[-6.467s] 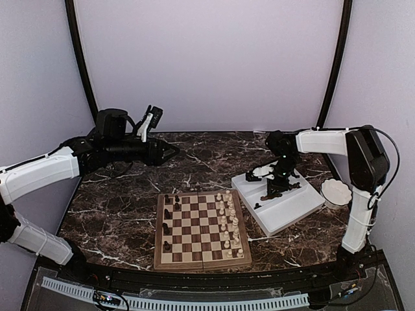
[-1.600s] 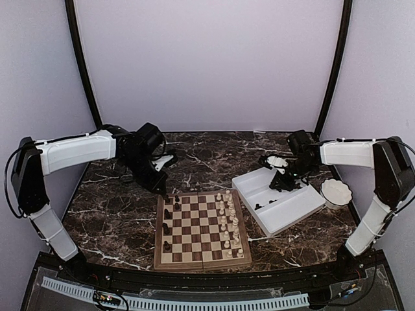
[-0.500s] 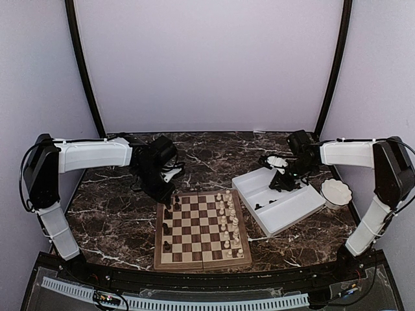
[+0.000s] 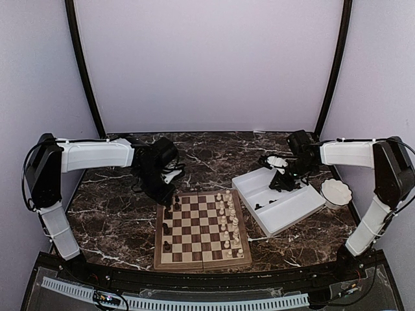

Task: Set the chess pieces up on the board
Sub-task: Place the knight at g7, then pass from the right arm to the left

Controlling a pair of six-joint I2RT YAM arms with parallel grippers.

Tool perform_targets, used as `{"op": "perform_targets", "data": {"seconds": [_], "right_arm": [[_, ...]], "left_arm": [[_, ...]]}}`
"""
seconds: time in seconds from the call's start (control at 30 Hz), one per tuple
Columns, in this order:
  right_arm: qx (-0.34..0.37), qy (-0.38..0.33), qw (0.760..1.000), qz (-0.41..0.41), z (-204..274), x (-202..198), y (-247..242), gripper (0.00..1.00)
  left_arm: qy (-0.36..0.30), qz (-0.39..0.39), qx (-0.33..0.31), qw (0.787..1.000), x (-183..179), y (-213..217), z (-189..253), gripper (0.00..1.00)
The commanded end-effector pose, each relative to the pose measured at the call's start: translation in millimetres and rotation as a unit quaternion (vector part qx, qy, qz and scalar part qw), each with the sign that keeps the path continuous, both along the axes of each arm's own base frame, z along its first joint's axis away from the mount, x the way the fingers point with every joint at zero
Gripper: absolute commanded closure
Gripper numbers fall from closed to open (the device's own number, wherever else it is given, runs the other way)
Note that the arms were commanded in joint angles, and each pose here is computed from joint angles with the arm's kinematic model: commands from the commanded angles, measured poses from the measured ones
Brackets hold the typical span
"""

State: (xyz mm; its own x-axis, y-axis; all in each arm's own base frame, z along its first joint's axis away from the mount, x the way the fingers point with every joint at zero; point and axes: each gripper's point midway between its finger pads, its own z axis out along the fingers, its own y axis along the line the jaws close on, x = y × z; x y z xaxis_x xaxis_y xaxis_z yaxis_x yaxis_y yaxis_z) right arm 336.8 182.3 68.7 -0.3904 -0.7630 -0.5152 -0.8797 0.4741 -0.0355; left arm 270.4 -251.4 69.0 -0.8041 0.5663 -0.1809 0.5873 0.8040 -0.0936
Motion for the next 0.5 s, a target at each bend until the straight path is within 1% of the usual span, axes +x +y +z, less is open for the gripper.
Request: {"op": "perform_targets", "data": {"seconds": [0.0, 0.03, 0.2, 0.27, 0.33, 0.4, 0.43, 0.47], "right_arm": [[0.014, -0.005, 1.000, 0.002, 7.8, -1.4, 2.0, 0.95], [0.016, -0.005, 1.000, 0.002, 9.0, -1.7, 2.3, 0.95], [0.034, -0.006, 0.999, 0.002, 21.5, -2.7, 5.5, 0.95], [0.052, -0.004, 0.999, 0.000, 32.7, -2.1, 6.9, 0.96], [0.079, 0.003, 0.997, -0.004, 47.3, -1.3, 9.2, 0.96], [0.117, 0.014, 0.993, -0.012, 64.9, 0.6, 11.8, 0.96], [0.139, 0.024, 0.990, -0.013, 73.5, 0.4, 14.1, 0.96], [0.161, 0.032, 0.986, -0.016, 82.4, 1.0, 15.7, 0.96]], "left_arm": [[0.002, 0.000, 0.012, 1.000, -6.0, 2.4, 6.0, 0.74], [-0.001, -0.001, 0.011, 1.000, -5.3, 1.5, 8.9, 0.72], [-0.024, 0.003, 0.005, 1.000, -1.2, 2.2, 38.4, 0.67], [-0.040, 0.005, 0.002, 0.999, 2.2, 2.8, 56.4, 0.65], [-0.064, 0.006, -0.017, 0.998, 8.7, -1.7, 79.1, 0.64], [-0.101, 0.003, -0.060, 0.993, 19.1, -15.8, 106.9, 0.63], [-0.116, -0.002, -0.090, 0.989, 20.0, -24.4, 122.7, 0.62], [-0.144, -0.006, -0.124, 0.982, 28.5, -37.9, 136.6, 0.62]]}}
